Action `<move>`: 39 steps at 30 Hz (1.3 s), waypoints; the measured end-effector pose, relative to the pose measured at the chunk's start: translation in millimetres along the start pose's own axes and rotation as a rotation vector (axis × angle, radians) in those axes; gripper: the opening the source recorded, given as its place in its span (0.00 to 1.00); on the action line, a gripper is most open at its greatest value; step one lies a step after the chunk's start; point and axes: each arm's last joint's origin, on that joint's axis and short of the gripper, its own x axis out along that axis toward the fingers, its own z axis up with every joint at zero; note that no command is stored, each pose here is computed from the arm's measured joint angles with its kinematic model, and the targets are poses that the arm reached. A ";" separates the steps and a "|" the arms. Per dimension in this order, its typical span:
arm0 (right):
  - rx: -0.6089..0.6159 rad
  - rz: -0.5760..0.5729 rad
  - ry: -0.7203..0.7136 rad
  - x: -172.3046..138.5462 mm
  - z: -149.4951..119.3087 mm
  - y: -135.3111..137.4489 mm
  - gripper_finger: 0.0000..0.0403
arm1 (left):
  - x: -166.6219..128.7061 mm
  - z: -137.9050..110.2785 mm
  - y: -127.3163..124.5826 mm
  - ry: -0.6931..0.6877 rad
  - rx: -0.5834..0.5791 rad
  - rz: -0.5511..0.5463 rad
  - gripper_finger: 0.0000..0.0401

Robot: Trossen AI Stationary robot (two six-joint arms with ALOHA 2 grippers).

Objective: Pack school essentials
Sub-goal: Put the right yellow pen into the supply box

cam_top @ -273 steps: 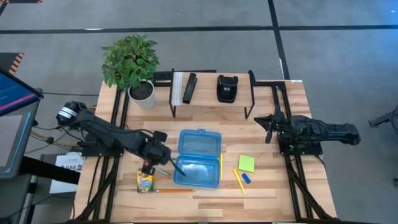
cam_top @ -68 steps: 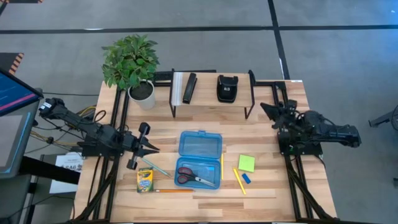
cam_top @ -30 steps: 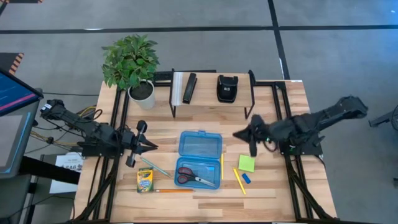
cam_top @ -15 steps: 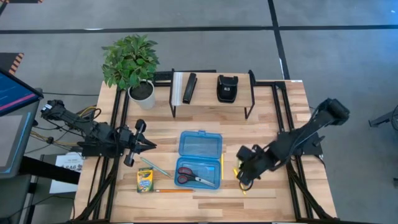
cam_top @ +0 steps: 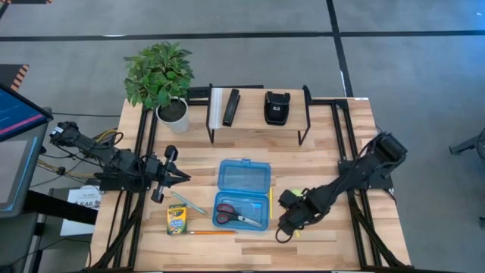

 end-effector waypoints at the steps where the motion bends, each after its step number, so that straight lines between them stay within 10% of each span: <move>1: -0.002 -0.003 0.002 1.6 0.6 2.3 0.51 | 0.0 0.0 0.0 0.000 0.000 0.000 0.04; 16: 0.027 -0.104 0.101 36.1 0.1 6.8 0.44 | 0.0 -0.4 0.0 0.004 0.000 0.000 0.04; 26: 0.020 -0.103 0.113 36.1 -0.3 6.5 0.09 | 0.0 -1.1 0.1 0.011 0.002 0.003 0.04; 39: -0.070 -0.025 0.069 -10.7 17.8 36.0 0.03 | 0.0 -1.4 0.1 0.014 0.003 0.005 0.04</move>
